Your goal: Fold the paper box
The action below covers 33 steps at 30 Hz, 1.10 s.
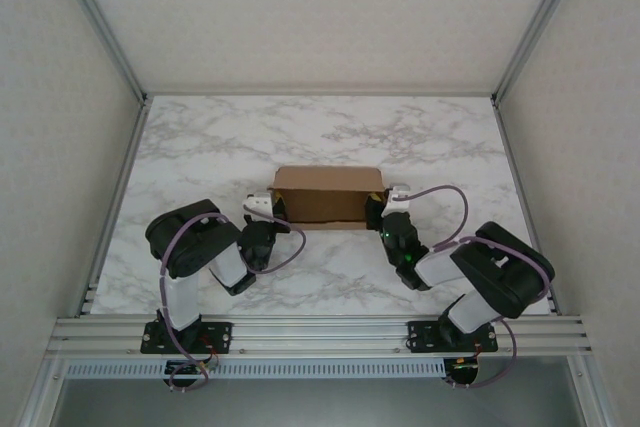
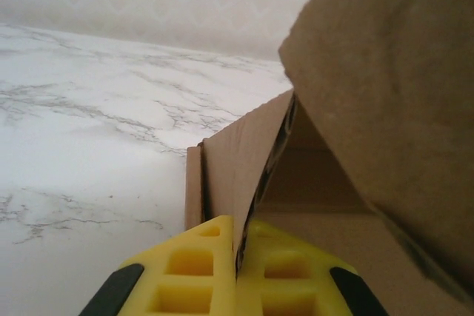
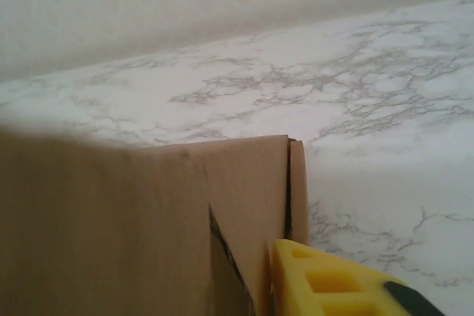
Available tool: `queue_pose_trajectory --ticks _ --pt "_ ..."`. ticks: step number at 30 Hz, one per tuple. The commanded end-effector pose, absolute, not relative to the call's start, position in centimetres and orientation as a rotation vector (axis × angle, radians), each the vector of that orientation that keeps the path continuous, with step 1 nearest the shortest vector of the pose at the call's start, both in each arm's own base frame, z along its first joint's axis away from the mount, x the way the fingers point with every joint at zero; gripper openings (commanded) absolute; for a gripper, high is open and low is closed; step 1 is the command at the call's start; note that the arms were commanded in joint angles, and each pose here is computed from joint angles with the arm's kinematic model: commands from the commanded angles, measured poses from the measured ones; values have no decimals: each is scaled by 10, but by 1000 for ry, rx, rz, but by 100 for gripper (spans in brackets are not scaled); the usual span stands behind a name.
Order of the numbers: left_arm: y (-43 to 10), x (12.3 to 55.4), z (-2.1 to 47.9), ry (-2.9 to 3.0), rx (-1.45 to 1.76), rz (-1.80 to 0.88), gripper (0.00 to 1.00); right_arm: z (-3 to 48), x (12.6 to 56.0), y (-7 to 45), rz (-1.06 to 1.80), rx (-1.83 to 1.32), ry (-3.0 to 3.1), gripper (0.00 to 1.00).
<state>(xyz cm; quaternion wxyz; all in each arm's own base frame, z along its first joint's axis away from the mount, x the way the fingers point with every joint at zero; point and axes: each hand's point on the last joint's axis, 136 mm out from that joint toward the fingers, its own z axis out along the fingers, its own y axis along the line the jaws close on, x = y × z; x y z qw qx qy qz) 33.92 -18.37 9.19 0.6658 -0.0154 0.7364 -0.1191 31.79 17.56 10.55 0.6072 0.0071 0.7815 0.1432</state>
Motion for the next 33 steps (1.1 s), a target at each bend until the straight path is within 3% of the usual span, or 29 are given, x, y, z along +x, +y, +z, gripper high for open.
queue_pose_trajectory --ticks 1,6,14,19,24,33 --pt "-180 332 113 1555 -65 -316 0 116 309 180 364 -30 1796 38" --pt "-179 333 109 1567 -71 -300 0 132 298 168 378 -15 1765 54" --pt "-176 333 103 1579 -84 -285 0 137 261 161 462 -137 1773 61" --pt "-179 334 102 1587 -69 -290 0 151 226 150 598 -151 1730 59" --pt "-183 333 101 1592 -40 -304 2 174 211 160 750 -156 1787 52" --pt "-186 329 98 1617 -12 -326 21 256 219 161 747 -102 1820 18"
